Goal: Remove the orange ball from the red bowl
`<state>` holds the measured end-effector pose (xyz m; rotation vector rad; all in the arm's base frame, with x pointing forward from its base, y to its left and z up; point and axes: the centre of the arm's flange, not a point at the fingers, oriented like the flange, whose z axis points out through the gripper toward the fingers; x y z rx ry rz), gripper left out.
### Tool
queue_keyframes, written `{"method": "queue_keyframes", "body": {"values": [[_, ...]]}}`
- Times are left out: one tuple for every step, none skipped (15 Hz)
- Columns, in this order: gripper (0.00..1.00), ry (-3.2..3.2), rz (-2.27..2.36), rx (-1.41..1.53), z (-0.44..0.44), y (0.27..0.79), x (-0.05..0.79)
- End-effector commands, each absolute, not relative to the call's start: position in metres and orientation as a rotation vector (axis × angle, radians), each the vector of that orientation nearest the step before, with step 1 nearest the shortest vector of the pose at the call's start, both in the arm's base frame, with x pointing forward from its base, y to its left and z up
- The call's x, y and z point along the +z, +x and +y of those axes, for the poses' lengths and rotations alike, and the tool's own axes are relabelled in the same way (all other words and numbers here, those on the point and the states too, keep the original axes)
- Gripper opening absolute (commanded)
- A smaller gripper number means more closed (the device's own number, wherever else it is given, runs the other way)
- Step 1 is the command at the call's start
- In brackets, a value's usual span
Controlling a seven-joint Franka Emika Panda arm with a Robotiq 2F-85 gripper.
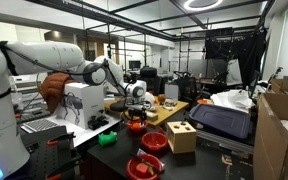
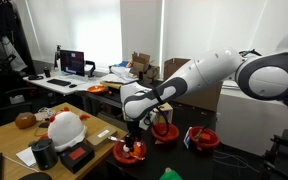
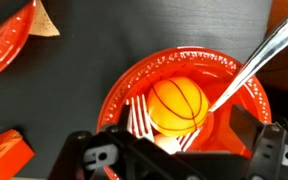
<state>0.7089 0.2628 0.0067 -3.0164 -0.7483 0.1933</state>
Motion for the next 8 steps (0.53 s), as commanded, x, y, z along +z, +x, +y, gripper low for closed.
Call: {"method": "queue_keyframes", "body": {"values": [[1.0,-3.018,-0.723,0.278,0.2663,0.7135,-0.0066],[1.0,-3.011,-0.723,0.291,0.2675,0.7117,-0.0091],[1.0,-3.008,-0.723,0.3,0.2683,0.7102,-0.0113],[1.0,-3.002,-0.721,0.308,0.2698,0.709,-0.0128],[1.0,-2.999,-0.72,0.31,0.2705,0.7081,-0.0141],[1.0,-2.998,-0.715,0.314,0.2707,0.708,-0.0151],[1.0,-2.997,-0.709,0.316,0.2707,0.7082,-0.0156],[0.75,-2.995,-0.706,0.317,0.2707,0.7082,-0.0156]]}}
